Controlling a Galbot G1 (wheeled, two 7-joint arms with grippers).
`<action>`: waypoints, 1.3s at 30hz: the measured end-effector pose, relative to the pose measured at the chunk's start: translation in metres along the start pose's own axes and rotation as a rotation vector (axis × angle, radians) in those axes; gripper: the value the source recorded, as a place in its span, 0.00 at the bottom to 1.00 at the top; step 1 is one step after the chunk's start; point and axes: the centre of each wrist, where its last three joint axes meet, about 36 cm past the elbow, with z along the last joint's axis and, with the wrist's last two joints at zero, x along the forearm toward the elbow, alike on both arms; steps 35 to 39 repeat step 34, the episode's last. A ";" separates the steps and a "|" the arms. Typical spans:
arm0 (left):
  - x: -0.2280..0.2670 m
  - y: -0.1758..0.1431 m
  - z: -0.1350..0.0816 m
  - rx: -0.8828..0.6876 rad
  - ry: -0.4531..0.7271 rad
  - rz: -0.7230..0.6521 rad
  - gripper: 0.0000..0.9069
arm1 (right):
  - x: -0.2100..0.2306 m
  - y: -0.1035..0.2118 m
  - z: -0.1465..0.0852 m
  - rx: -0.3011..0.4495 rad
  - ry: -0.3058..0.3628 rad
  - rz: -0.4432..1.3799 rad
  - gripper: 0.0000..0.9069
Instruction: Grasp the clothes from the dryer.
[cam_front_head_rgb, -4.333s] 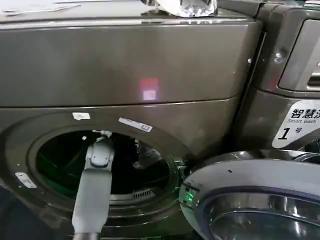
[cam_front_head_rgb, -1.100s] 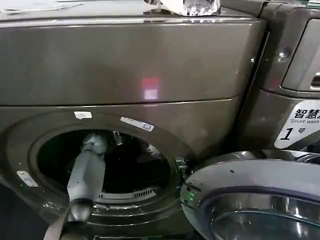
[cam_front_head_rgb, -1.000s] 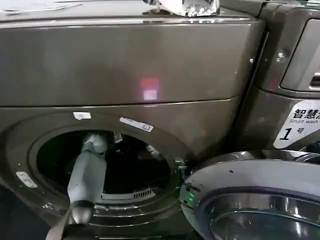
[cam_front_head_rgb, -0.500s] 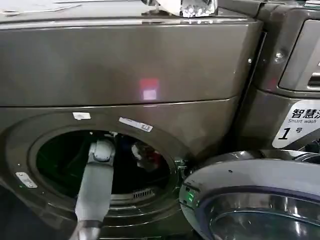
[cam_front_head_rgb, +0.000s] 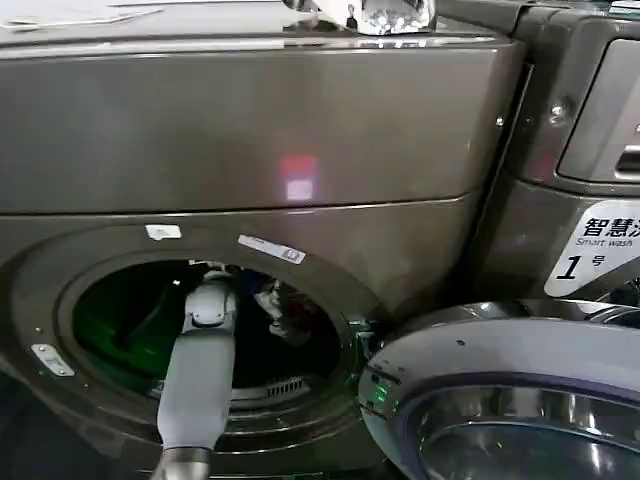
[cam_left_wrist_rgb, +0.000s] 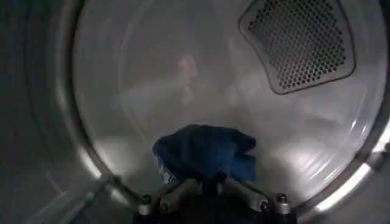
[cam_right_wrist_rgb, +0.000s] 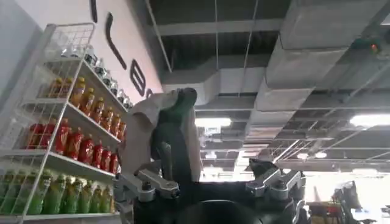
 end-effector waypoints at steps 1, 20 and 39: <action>0.000 0.000 0.000 0.004 0.000 -0.003 0.00 | 0.000 0.000 0.000 0.000 0.000 0.002 1.00; -0.001 -0.003 -0.001 0.013 0.000 -0.008 0.00 | 0.002 -0.001 -0.004 0.003 -0.005 0.019 1.00; -0.001 -0.004 0.000 0.010 0.002 -0.002 0.00 | 0.002 -0.001 -0.010 0.002 -0.002 0.025 1.00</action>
